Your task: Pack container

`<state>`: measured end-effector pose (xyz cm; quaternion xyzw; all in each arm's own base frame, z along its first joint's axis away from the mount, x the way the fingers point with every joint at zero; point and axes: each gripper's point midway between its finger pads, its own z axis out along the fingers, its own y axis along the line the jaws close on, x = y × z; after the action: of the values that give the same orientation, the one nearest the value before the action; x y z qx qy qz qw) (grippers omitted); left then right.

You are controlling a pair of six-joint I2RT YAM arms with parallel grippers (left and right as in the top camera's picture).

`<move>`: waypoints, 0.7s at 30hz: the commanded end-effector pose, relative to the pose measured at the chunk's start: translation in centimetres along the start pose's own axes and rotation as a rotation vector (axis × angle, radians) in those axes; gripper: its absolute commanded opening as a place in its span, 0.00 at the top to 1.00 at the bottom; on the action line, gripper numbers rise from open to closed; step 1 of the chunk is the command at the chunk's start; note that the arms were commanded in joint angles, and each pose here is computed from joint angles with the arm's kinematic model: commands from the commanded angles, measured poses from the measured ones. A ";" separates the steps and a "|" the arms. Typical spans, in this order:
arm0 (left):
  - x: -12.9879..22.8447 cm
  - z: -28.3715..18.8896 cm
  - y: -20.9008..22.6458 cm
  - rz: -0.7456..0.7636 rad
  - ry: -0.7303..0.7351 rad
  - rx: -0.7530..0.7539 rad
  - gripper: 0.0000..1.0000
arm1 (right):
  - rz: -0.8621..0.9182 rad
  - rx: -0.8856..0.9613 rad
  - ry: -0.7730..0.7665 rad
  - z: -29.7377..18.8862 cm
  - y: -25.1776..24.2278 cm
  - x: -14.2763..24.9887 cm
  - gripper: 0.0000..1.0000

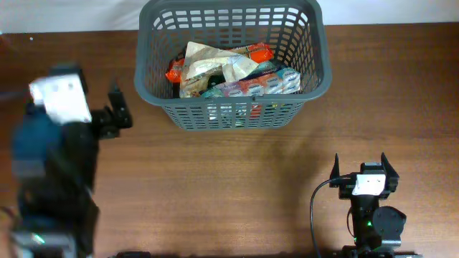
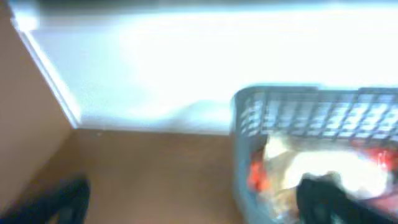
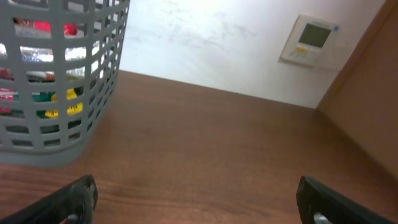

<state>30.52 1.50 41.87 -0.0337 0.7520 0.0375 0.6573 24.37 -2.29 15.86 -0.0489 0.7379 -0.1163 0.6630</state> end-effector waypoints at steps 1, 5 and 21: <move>3.7 -1.4 -2.5 -0.016 -0.164 0.145 0.01 | 0.003 0.003 -0.001 0.0 0.1 0.2 0.01; 7.7 -4.2 -1.9 -0.030 -0.374 0.136 0.01 | 0.003 0.003 -0.001 0.0 0.1 0.2 0.01; 22.5 -3.2 -1.9 -0.021 -0.230 0.134 0.01 | 0.003 0.003 -0.001 0.0 0.1 0.2 0.01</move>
<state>24.28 -0.25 21.86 -0.0017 0.6547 -0.0044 0.7559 24.37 -2.28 15.83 -0.0492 0.7380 -0.1163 0.6629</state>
